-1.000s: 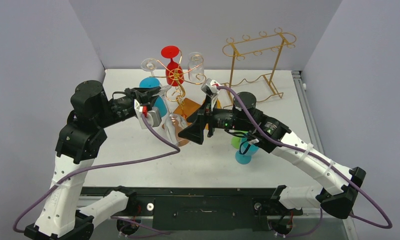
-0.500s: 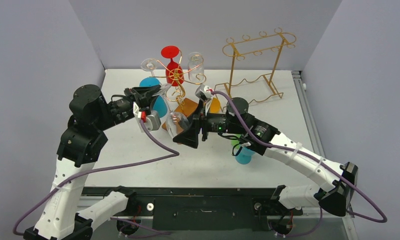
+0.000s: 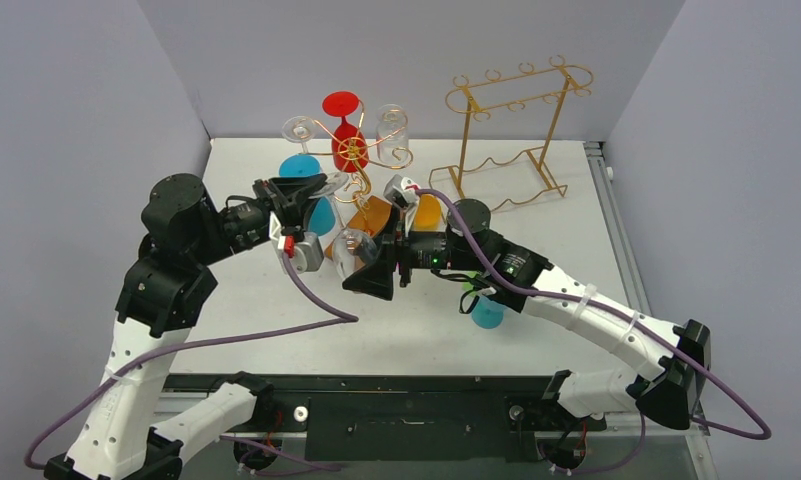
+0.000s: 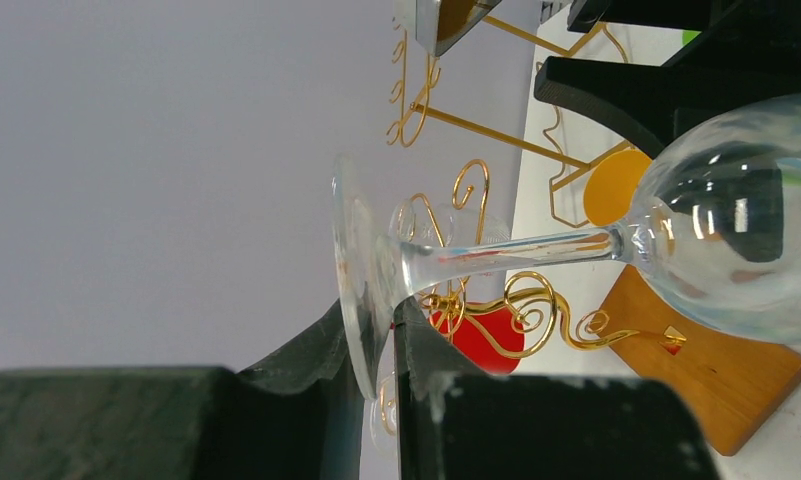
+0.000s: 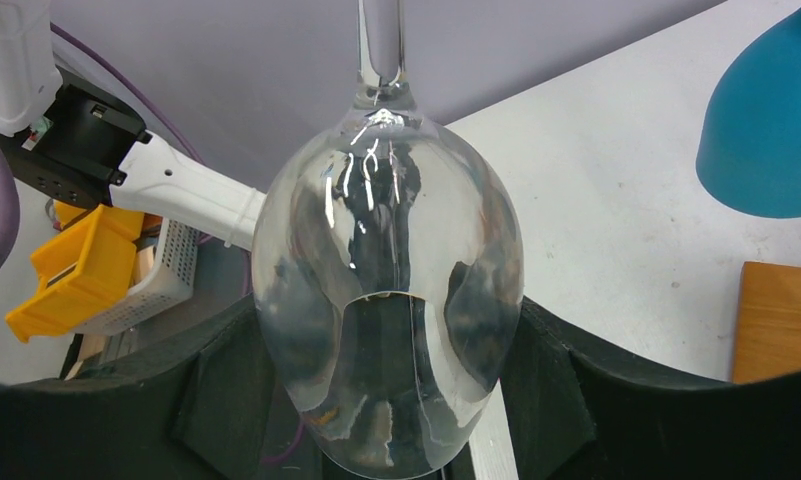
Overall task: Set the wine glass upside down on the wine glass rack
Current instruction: Turn the wine glass upside down at the wine rack.
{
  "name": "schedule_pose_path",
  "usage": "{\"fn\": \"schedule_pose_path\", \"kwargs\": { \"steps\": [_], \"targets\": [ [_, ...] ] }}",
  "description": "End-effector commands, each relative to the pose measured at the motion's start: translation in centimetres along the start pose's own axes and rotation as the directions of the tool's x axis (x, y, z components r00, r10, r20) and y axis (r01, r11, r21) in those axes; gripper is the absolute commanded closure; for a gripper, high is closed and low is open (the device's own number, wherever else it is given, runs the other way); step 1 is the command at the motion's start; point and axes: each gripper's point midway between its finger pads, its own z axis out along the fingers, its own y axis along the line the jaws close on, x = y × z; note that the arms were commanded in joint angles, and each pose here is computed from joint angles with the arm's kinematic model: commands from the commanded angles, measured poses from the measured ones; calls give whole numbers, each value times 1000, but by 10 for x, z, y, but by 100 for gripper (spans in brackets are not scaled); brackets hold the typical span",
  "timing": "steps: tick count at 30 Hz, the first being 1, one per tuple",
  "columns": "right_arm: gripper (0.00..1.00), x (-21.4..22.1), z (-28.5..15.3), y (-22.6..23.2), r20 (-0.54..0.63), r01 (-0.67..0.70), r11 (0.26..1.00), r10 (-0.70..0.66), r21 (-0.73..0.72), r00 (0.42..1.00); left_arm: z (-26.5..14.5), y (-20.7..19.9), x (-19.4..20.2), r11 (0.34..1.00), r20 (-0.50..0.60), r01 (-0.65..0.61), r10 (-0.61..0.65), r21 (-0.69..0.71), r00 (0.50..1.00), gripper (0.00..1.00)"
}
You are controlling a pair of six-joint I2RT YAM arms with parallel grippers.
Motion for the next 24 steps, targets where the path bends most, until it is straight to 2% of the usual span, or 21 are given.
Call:
{"fn": "schedule_pose_path", "kwargs": {
  "steps": [1,2,3,4,6,7,8,14,19,24],
  "targets": [
    [50,-27,6,6,99,86,996,-83,-26,992,4,-1,-13,1000,62,-7,8,-7,998,95],
    [54,-23,8,0,92,86,996,-85,-10,992,5,1,-13,1000,61,2,-1,-18,998,90],
    [59,-19,9,-7,88,92,996,-93,14,992,6,1,-11,1000,56,14,-13,-19,998,81],
    [62,-15,9,-15,82,104,993,-108,49,991,7,2,-10,999,51,31,-30,-24,998,67],
    [67,-10,8,-34,89,120,985,-132,126,987,9,4,-6,996,37,74,-73,-39,997,26],
    [68,-10,5,-43,104,122,979,-140,164,985,9,3,-4,995,26,88,-87,-41,996,13],
    [68,-9,2,-54,116,120,973,-145,199,983,9,3,-1,994,13,105,-104,-43,994,5],
    [69,-12,-25,-109,189,91,930,-167,357,968,0,-1,19,943,-98,312,-323,-114,941,4],
    [68,-9,-36,-135,179,102,901,-193,422,965,-17,-10,36,844,-180,487,-527,-225,831,4],
    [68,-9,-30,-146,177,104,899,-195,425,965,-31,-14,38,759,-210,582,-645,-293,735,4]
  ]
}}
